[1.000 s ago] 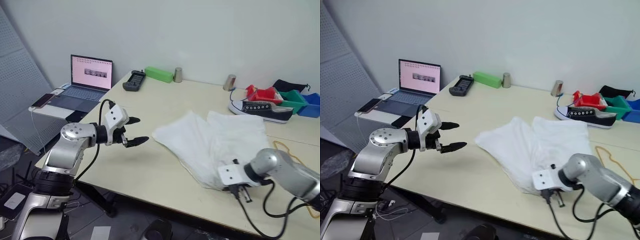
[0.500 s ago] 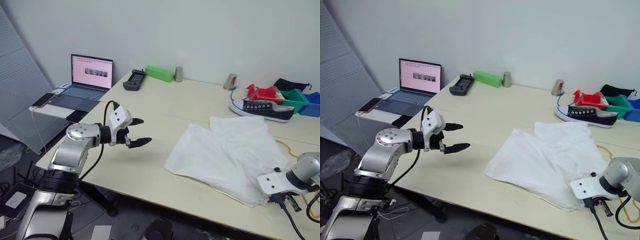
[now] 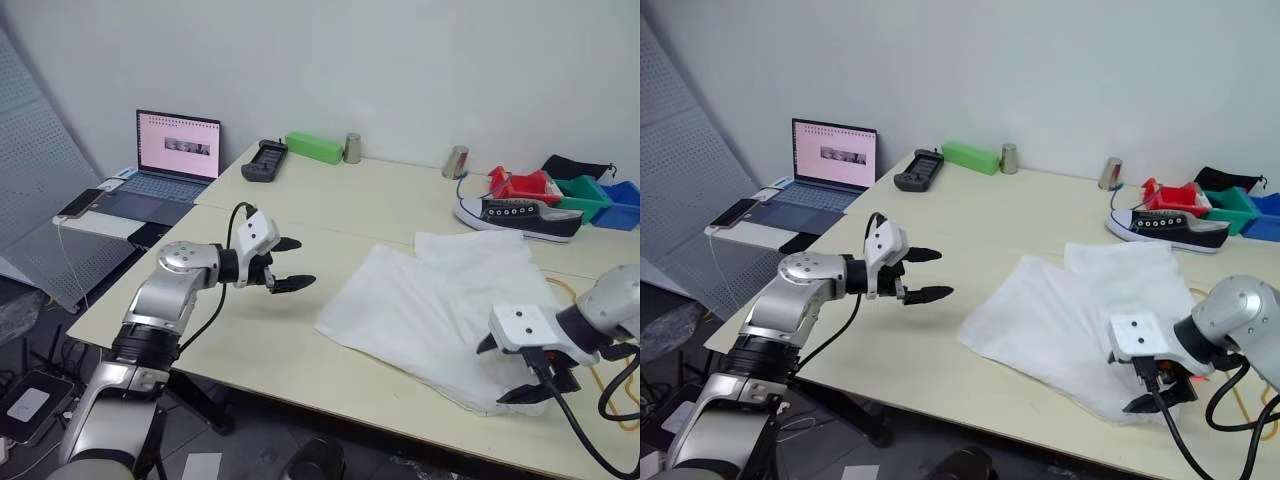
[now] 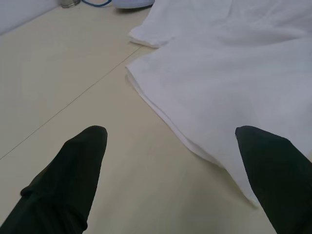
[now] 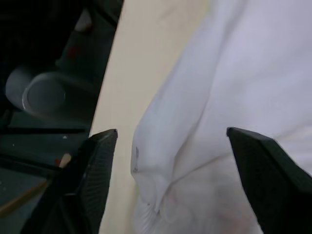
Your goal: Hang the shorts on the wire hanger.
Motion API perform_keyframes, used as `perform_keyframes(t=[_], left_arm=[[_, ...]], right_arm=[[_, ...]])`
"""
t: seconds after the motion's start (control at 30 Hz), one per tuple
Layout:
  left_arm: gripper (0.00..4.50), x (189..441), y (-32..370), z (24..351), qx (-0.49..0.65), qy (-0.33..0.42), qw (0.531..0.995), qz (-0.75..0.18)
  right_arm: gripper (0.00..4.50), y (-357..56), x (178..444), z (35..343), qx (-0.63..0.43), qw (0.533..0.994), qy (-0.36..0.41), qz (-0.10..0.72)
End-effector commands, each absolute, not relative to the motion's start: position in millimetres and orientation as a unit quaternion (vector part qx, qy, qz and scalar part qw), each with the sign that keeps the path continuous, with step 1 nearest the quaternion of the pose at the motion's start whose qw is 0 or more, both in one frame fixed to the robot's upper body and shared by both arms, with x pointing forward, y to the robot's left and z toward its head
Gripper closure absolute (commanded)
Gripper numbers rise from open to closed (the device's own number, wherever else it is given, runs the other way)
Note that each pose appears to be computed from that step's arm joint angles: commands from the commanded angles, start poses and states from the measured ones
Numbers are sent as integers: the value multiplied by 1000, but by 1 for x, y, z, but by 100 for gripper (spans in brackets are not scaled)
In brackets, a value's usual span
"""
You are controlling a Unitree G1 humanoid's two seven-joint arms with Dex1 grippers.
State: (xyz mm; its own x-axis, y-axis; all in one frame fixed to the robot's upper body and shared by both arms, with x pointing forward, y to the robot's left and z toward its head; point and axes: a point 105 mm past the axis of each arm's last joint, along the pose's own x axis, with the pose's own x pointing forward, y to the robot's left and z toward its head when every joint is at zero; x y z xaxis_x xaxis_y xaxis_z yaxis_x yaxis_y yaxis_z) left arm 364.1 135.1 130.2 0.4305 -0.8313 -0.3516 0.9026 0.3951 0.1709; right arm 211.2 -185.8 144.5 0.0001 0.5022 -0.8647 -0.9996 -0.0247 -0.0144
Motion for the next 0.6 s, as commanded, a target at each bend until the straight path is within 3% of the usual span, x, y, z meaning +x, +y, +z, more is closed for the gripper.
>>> perform_keyframes(t=[0.03, 0.13, 0.23, 0.4, 0.6], left_arm=[[0, 379, 115, 134, 166, 106, 818, -540], [0, 388, 97, 115, 166, 141, 808, -548], [0, 394, 89, 98, 172, 170, 804, -543], [0, 393, 81, 69, 208, 217, 783, -545], [0, 393, 92, 58, 234, 243, 773, -537]], right_arm=[[61, -167, 228, 158, -345, 666, 295, 593], [61, -156, 264, 156, -339, 742, 247, 523], [61, -151, 278, 151, -328, 778, 234, 482], [61, -145, 270, 132, -324, 790, 236, 464], [61, -127, 261, 138, -271, 815, 213, 465]])
